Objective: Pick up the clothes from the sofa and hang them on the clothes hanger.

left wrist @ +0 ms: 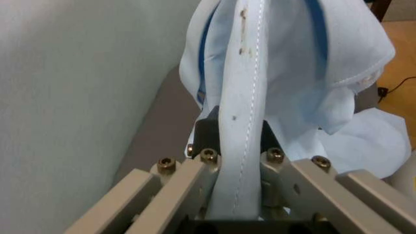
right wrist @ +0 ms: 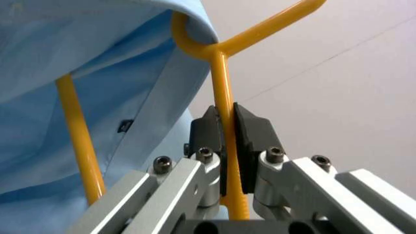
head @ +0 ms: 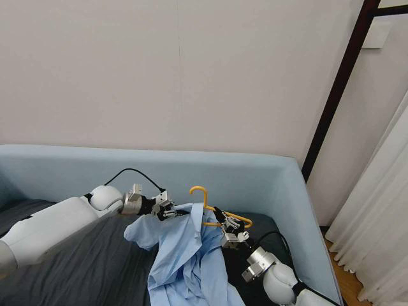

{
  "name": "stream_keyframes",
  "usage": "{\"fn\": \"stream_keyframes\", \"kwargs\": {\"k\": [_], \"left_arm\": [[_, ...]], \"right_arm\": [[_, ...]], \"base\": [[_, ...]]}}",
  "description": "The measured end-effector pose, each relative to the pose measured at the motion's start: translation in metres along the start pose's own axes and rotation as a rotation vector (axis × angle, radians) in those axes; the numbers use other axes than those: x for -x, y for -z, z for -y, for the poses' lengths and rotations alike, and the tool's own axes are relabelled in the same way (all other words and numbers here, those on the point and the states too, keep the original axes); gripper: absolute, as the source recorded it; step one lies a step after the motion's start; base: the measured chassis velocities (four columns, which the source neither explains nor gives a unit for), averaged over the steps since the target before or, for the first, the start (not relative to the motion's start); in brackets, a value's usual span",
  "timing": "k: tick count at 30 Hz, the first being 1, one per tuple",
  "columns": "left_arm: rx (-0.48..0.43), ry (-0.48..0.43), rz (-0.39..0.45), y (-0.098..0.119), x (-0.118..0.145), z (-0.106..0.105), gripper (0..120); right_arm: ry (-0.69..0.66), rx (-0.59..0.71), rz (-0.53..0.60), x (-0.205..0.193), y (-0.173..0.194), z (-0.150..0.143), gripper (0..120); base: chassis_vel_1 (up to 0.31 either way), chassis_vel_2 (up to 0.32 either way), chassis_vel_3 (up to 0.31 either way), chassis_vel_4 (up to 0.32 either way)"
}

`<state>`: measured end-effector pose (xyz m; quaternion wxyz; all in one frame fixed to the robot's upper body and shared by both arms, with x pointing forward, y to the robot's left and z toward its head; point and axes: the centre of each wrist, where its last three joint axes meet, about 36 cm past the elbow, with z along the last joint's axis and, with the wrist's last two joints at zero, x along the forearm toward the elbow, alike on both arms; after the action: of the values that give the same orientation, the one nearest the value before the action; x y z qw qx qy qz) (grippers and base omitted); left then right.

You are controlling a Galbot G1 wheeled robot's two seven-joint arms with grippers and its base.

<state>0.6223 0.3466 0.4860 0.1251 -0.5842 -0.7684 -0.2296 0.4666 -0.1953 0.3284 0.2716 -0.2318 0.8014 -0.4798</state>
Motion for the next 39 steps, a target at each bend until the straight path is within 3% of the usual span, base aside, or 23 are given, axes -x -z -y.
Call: {"fn": "stream_keyframes", "kwargs": {"k": [9, 12, 18, 22, 23, 27, 28, 30, 32, 33, 36, 37, 39], "left_arm": [[-0.013, 0.021, 0.004, -0.007, -0.007, 0.006, 2], [-0.017, 0.032, 0.007, -0.009, -0.008, 0.007, 2], [-0.044, 0.081, 0.013, -0.019, -0.019, 0.006, 1], [-0.076, 0.119, 0.017, -0.036, -0.029, 0.012, 1], [-0.076, 0.119, 0.017, -0.036, -0.029, 0.012, 1], [-0.103, 0.158, 0.038, -0.048, -0.040, 0.020, 1], [-0.103, 0.158, 0.038, -0.048, -0.040, 0.020, 1], [-0.110, 0.169, 0.041, -0.053, -0.047, 0.025, 1], [-0.112, 0.171, 0.043, -0.056, -0.051, 0.029, 1], [-0.112, 0.171, 0.043, -0.056, -0.051, 0.029, 1], [-0.114, 0.172, 0.044, -0.059, -0.058, 0.035, 1], [-0.114, 0.172, 0.044, -0.059, -0.058, 0.035, 1], [-0.119, 0.171, 0.044, -0.062, -0.061, 0.039, 1]], "right_arm": [[0.010, 0.004, 0.013, 0.001, 0.004, -0.003, 4], [0.010, 0.017, 0.016, 0.000, 0.007, -0.003, 9], [-0.002, 0.112, 0.000, -0.010, 0.024, 0.001, 30], [0.008, 0.228, -0.034, -0.034, 0.042, 0.004, 49], [0.008, 0.228, -0.034, -0.034, 0.042, 0.004, 49], [0.025, 0.429, -0.194, -0.062, 0.050, -0.010, 67], [0.025, 0.429, -0.194, -0.062, 0.050, -0.010, 67], [0.038, 0.534, -0.313, -0.069, 0.042, -0.018, 76], [0.037, 0.686, -0.454, -0.065, 0.038, -0.024, 84], [0.037, 0.686, -0.454, -0.065, 0.038, -0.024, 84], [0.032, 0.947, -0.650, -0.043, 0.030, -0.028, 98], [0.032, 0.947, -0.650, -0.043, 0.030, -0.028, 98], [0.030, 1.069, -0.711, -0.028, 0.025, -0.029, 100]], "base": [[0.000, 0.000, 0.000, 0.000], [0.000, 0.000, 0.000, 0.000], [0.000, 0.000, 0.000, 0.000], [0.000, 0.000, 0.000, 0.000], [0.000, 0.000, 0.000, 0.000], [0.000, 0.000, 0.000, 0.000], [0.000, 0.000, 0.000, 0.000], [0.000, 0.000, 0.000, 0.000], [0.000, 0.000, 0.000, 0.000], [0.000, 0.000, 0.000, 0.000], [0.000, 0.000, 0.000, 0.000], [0.000, 0.000, 0.000, 0.000], [0.000, 0.000, 0.000, 0.000]]}}
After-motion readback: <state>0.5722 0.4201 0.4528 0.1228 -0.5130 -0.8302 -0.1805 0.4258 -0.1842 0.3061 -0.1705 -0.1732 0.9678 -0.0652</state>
